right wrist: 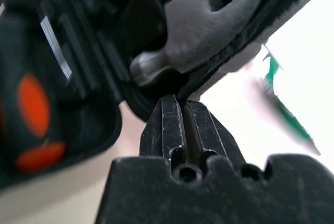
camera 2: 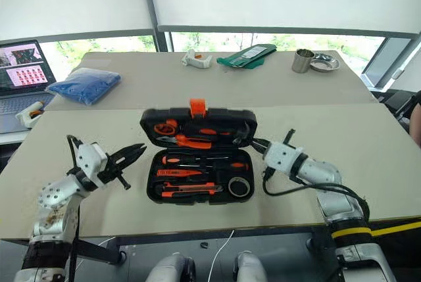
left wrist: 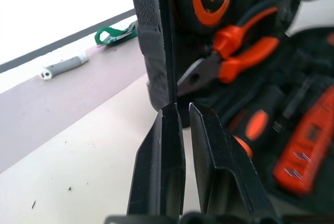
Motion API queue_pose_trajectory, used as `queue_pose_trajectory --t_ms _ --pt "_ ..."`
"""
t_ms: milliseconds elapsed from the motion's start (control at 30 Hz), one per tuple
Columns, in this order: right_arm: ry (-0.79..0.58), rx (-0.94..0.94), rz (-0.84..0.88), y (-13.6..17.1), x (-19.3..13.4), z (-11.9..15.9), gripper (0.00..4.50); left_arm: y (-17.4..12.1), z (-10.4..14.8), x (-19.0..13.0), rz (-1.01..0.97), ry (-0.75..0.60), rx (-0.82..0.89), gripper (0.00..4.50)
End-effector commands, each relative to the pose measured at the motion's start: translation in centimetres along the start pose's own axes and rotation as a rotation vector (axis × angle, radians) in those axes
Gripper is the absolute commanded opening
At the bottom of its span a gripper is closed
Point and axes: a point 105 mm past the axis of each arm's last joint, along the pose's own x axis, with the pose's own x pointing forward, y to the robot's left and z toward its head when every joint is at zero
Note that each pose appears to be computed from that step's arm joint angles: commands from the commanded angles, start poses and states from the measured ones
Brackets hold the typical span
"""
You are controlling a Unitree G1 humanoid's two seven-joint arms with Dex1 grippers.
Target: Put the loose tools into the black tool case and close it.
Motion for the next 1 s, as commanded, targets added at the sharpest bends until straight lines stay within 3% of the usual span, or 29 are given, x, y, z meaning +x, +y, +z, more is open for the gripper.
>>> queue_pose_trajectory --t_ms 33,67,333,400,500,600,667,933,1000 --pt "-0.082 -0.194 0.019 0.5 -1.7 1.0 0.00 -0.5 0.6 -2.0 -0.039 0.012 0.064 1.20" --pt "-0.068 -0.178 0.033 0.9 -2.1 0.5 0.00 -0.3 0.5 -2.6 -0.028 0.029 0.073 1.46" --pt "-0.015 -0.079 0.011 0.4 -5.7 -0.2 2.65 2.3 -1.6 -5.8 0.055 0.177 -0.071 4.41" --pt "0.002 -0.001 0.027 0.6 -7.0 0.1 2.50 3.0 -1.5 -4.9 0.043 0.175 -0.071 4.47" --pt "0.006 0.191 0.089 1.4 -8.0 1.0 1.69 3.6 -1.4 -3.4 0.032 0.164 -0.086 4.50" --pt "0.011 0.441 0.235 3.6 -8.4 2.5 0.69 3.9 -1.3 -0.7 -0.011 0.154 -0.114 3.77" --pt "0.017 0.521 0.360 5.5 -8.5 3.6 0.01 4.0 -1.5 1.2 -0.048 0.166 -0.115 2.99" --pt "-0.015 0.610 0.540 9.2 -6.6 6.2 0.00 5.0 -2.2 7.5 -0.148 0.238 -0.013 0.32" --pt "-0.007 0.619 0.537 9.5 -5.5 6.1 0.00 4.1 -2.6 8.3 -0.236 0.265 -0.002 0.10"
